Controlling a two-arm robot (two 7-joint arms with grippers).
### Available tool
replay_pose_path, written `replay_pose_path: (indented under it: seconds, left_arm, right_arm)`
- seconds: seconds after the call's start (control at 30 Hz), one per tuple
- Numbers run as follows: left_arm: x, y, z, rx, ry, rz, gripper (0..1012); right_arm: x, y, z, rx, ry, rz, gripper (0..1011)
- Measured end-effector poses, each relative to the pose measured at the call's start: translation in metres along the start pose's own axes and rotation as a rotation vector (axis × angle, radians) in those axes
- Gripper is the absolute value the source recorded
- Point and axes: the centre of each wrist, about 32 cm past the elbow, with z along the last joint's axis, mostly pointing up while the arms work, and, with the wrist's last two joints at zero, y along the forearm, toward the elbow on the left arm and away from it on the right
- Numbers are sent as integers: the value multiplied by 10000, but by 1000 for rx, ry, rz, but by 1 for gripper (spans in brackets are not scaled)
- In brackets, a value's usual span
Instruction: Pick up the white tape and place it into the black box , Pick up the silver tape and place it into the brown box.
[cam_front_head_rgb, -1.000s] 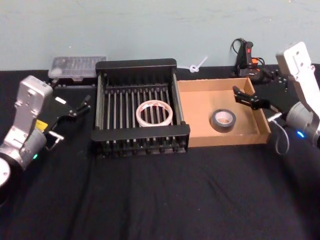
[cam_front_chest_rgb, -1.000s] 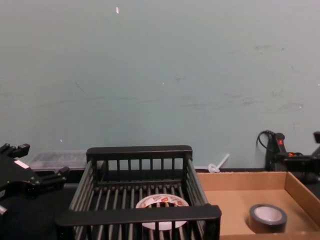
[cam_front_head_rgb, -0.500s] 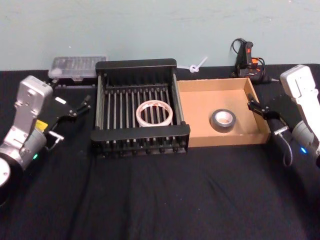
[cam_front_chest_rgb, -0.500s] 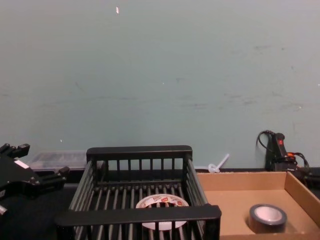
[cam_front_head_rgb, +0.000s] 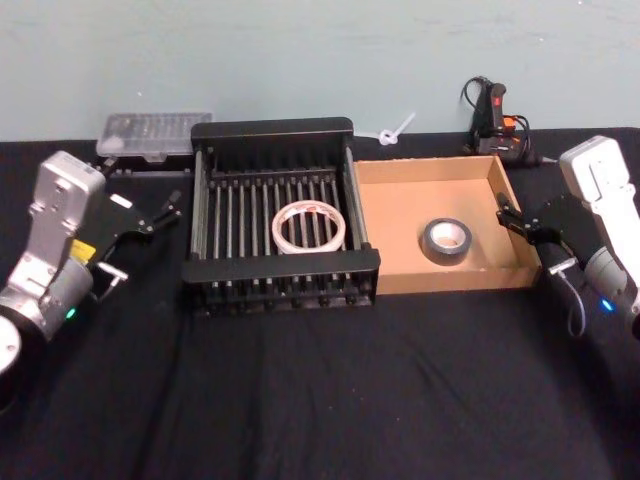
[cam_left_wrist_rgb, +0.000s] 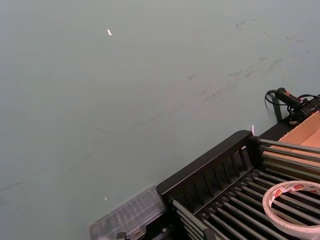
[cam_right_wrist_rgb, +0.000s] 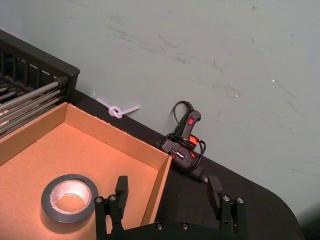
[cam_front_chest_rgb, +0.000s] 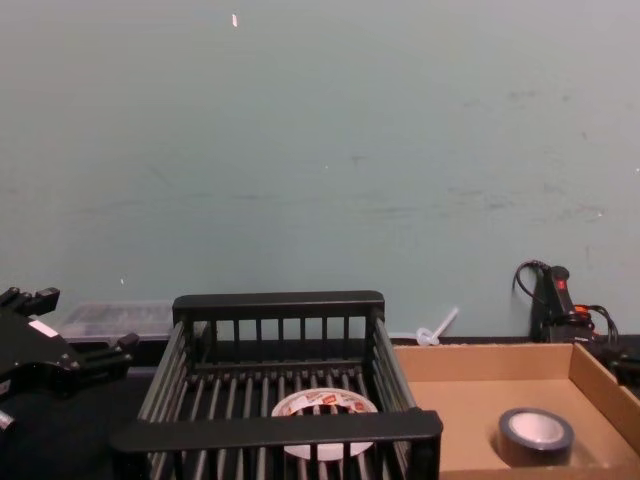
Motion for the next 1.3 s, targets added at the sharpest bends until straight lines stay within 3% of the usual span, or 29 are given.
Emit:
replay_pose_path:
  seconds: [1.3]
  left_arm:
    - [0,0,0,0,0,0,1001]
  right_arm:
    - [2,2,9,2,0,1,1003]
